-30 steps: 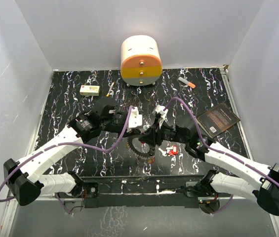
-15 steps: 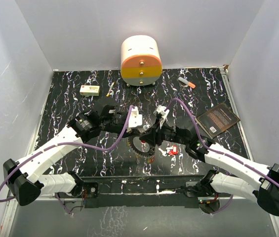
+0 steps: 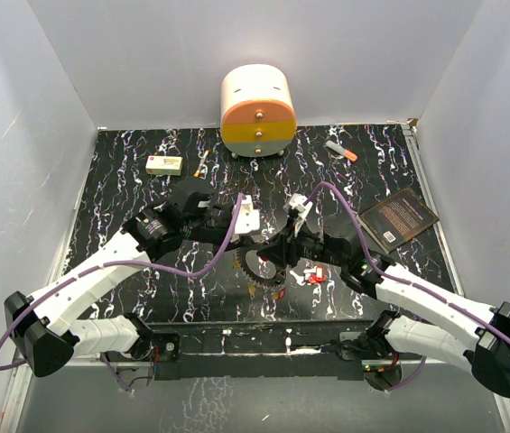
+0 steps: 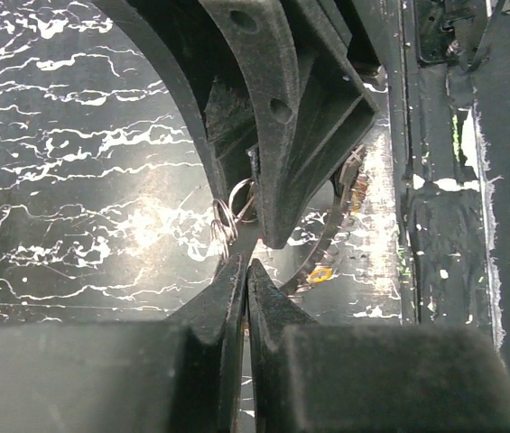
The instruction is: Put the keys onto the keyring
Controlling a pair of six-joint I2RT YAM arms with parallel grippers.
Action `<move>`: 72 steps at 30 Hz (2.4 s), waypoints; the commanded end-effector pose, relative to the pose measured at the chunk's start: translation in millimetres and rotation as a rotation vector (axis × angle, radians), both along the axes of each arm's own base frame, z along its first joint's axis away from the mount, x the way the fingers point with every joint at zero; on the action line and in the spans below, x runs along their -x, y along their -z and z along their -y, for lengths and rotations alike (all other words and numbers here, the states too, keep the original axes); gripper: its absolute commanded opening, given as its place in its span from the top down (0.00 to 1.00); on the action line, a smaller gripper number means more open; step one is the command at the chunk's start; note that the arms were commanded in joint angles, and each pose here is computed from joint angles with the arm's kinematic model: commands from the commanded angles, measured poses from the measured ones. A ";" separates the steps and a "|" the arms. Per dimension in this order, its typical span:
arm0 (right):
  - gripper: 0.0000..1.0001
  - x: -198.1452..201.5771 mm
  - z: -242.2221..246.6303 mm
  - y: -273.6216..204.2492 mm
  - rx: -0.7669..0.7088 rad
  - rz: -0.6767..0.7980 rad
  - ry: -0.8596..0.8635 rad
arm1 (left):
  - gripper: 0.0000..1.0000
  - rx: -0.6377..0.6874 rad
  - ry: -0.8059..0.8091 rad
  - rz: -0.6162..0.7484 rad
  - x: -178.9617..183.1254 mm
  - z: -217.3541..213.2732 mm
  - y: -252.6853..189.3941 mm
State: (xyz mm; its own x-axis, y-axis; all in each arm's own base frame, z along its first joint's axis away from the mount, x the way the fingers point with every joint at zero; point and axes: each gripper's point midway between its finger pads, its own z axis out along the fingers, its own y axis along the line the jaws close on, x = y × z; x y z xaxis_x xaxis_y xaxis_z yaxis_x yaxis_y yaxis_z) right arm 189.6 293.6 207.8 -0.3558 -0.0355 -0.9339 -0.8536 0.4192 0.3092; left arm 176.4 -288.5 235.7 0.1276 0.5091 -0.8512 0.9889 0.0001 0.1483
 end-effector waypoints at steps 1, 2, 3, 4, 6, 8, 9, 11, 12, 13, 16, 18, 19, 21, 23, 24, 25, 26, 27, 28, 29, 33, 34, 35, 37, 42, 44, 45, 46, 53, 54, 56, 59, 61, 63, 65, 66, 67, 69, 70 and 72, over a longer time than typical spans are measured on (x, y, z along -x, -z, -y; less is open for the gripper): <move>0.92 -1.3 -5.0 -49.3 -0.128 0.125 -0.013 | 0.94 0.028 -0.008 0.049 -5.9 3.3 -12.7; 0.92 -1.2 -5.2 -49.7 -0.128 0.125 -0.015 | 0.89 0.032 -0.004 0.050 -6.3 4.7 -12.4; 0.92 -1.1 -5.4 -50.4 -0.130 0.125 -0.016 | 0.85 0.038 0.000 0.047 -6.1 6.2 -12.7; 0.92 -0.9 -5.5 -51.3 -0.132 0.127 -0.017 | 0.82 0.042 0.006 0.038 -5.6 8.1 -12.1; 0.92 -0.9 -6.0 -52.5 -0.134 0.129 -0.020 | 0.76 0.052 0.015 0.022 -4.3 11.4 -11.4; 0.92 -0.7 -6.6 -54.0 -0.137 0.131 -0.024 | 0.74 0.061 0.027 0.008 -2.2 14.4 -11.4; 0.92 -0.6 -6.9 -53.8 -0.137 0.129 -0.024 | 0.74 0.063 0.031 0.003 -1.5 15.4 -11.3; 0.92 -0.3 -7.0 -54.2 -0.139 0.130 -0.026 | 0.74 0.067 0.038 -0.004 0.1 17.3 -11.4; 0.92 -0.5 -6.8 -54.6 -0.140 0.131 -0.025 | 0.74 0.069 0.044 -0.008 1.5 18.2 -11.8; 0.92 0.2 -6.9 -55.1 -0.143 0.131 -0.027 | 0.74 0.070 0.050 -0.013 2.9 19.0 -11.8; 0.92 0.7 -7.0 -55.6 -0.144 0.131 -0.029 | 0.76 0.070 0.063 -0.023 6.1 20.4 -11.3; 0.92 1.5 -6.5 -55.2 -0.144 0.131 -0.031 | 0.78 0.072 0.070 -0.028 7.6 20.8 -11.3; 0.92 1.9 -6.1 -54.8 -0.144 0.130 -0.031 | 0.78 0.072 0.074 -0.029 8.7 21.0 -11.0; 0.92 2.5 -5.6 -55.7 -0.147 0.133 -0.032 | 0.80 0.070 0.080 -0.034 10.1 20.8 -10.4; 0.92 3.2 -5.3 -56.4 -0.150 0.134 -0.034 | 0.80 0.065 0.082 -0.033 10.1 20.3 -8.9; 0.92 3.5 -5.6 -56.5 -0.151 0.133 -0.035 | 0.81 0.062 0.083 -0.031 10.3 20.2 -8.2; 0.92 4.0 -5.9 -58.2 -0.155 0.134 -0.038 | 0.81 0.057 0.081 -0.028 9.5 19.8 -6.3; 0.92 4.4 -6.1 -59.5 -0.158 0.135 -0.041 | 0.81 0.054 0.080 -0.023 9.0 19.8 -5.3; 0.92 5.5 -6.4 -60.0 -0.160 0.134 -0.046 | 0.81 0.050 0.071 -0.016 6.7 19.4 -4.4; 0.92 6.4 -6.9 -61.4 -0.163 0.134 -0.052 | 0.80 0.048 0.064 -0.008 5.0 19.8 -3.7; 0.92 6.9 -7.3 -62.1 -0.165 0.134 -0.056 | 0.78 0.047 0.055 -0.001 2.8 19.6 -3.6; 0.92 9.5 -8.3 -61.9 -0.176 0.124 -0.067 | 0.73 0.047 0.038 0.022 -2.2 20.3 -5.4; 0.92 10.1 -8.5 -61.5 -0.178 0.122 -0.070 | 0.73 0.048 0.039 0.021 -2.0 20.4 -5.4; 0.92 10.1 -8.9 -61.5 -0.180 0.122 -0.072 | 0.73 0.049 0.041 0.019 -1.2 20.7 -5.6; 0.92 10.0 -9.3 -61.4 -0.181 0.119 -0.073 | 0.77 0.048 0.045 0.018 -0.3 20.9 -5.1; 0.92 9.6 -8.5 -61.3 -0.180 0.123 -0.068 | 1.00 0.051 0.056 0.014 3.3 20.4 -6.7; 0.92 9.1 -8.2 -62.5 -0.182 0.127 -0.066 | 1.00 0.051 0.061 0.009 4.6 20.3 -7.3; 0.92 8.9 -8.3 -61.7 -0.180 0.125 -0.064 | 1.00 0.052 0.065 0.008 5.6 20.1 -7.7; 0.92 8.7 -8.3 -60.7 -0.178 0.123 -0.063 | 1.00 0.049 0.068 0.008 6.1 19.3 -7.0; 0.92 3.9 -5.8 -52.9 -0.168 0.109 -0.028 | 1.00 0.054 0.071 0.024 6.4 18.4 -14.4; 0.92 3.7 -5.5 -52.4 -0.168 0.108 -0.025 | 1.00 0.053 0.072 0.025 6.4 18.4 -15.2; 0.92 3.2 -5.5 -50.2 -0.168 0.102 -0.021 | 1.00 0.052 0.072 0.024 6.5 18.3 -16.6; 0.92 1.7 -5.2 -48.2 -0.166 0.096 -0.012 | 1.00 0.053 0.067 0.028 6.1 17.3 -18.3; 0.92 -0.1 -4.8 -48.1 -0.167 0.094 0.000 | 1.00 0.052 0.062 0.031 5.6 16.6 -18.6; 0.92 -1.7 -4.1 -47.1 -0.166 0.089 0.011 | 1.00 0.049 0.061 0.030 6.0 16.0 -17.9; 0.92 -2.0 -3.8 -47.3 -0.168 0.088 0.014 | 1.00 0.051 0.062 0.028 6.6 16.1 -18.3; 0.92 -2.0 -3.8 -47.0 -0.167 0.087 0.014 | 1.00 0.053 0.060 0.029 6.1 16.0 -19.3; 0.92 -2.2 -4.1 -46.6 -0.166 0.086 0.014 | 1.00 0.054 0.060 0.028 6.3 16.3 -19.6; 0.92 -2.6 -4.1 -46.0 -0.165 0.084 0.016 | 1.00 0.055 0.059 0.028 6.2 16.5 -20.2; 0.92 -2.8 -4.3 -45.5 -0.164 0.084 0.016 | 1.00 0.055 0.057 0.029 5.4 16.7 -19.9; 0.92 -2.5 -4.4 -45.3 -0.164 0.081 0.015 | 1.00 0.051 0.052 0.033 4.2 16.2 -19.2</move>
